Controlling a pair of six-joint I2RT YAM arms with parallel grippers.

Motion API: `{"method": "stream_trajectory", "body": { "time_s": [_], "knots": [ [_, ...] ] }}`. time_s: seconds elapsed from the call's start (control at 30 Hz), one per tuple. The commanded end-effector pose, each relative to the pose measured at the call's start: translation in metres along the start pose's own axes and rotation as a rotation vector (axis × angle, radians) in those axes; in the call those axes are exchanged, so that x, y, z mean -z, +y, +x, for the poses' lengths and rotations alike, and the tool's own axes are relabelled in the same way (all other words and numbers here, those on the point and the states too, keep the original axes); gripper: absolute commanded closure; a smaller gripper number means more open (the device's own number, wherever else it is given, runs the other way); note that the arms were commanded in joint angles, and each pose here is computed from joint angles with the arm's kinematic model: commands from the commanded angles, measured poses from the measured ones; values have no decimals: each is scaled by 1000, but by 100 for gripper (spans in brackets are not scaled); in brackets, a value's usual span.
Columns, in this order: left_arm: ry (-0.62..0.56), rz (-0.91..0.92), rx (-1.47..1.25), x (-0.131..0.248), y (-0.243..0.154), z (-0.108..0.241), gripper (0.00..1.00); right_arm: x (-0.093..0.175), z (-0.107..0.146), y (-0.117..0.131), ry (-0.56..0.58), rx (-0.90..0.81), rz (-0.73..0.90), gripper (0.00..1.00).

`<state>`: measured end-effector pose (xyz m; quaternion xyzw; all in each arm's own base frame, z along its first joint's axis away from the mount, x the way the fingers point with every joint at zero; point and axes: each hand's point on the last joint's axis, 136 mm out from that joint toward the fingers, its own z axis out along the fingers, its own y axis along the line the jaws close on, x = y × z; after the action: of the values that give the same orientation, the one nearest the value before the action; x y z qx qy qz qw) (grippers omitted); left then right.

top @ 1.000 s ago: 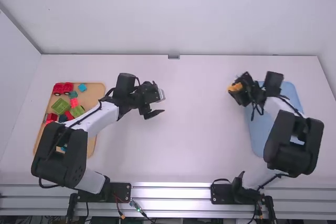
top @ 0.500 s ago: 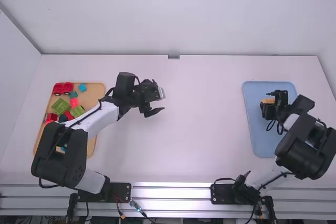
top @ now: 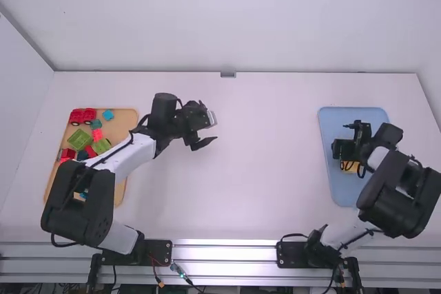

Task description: Assemble lego blocks to make yellow taxi

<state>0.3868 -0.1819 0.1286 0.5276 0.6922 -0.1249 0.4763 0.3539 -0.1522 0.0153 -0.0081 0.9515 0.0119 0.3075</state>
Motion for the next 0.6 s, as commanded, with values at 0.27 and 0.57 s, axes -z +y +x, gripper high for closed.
{"method": "stream_trajectory", "body": {
  "time_s": [0.27, 0.57],
  "knots": [
    [32, -363, 436, 49, 56, -18, 1, 79, -101, 75, -235, 175, 13, 1],
    [71, -575, 589, 136, 52, -30, 1, 121, -122, 163, -325, 385, -20, 1]
  ]
}}
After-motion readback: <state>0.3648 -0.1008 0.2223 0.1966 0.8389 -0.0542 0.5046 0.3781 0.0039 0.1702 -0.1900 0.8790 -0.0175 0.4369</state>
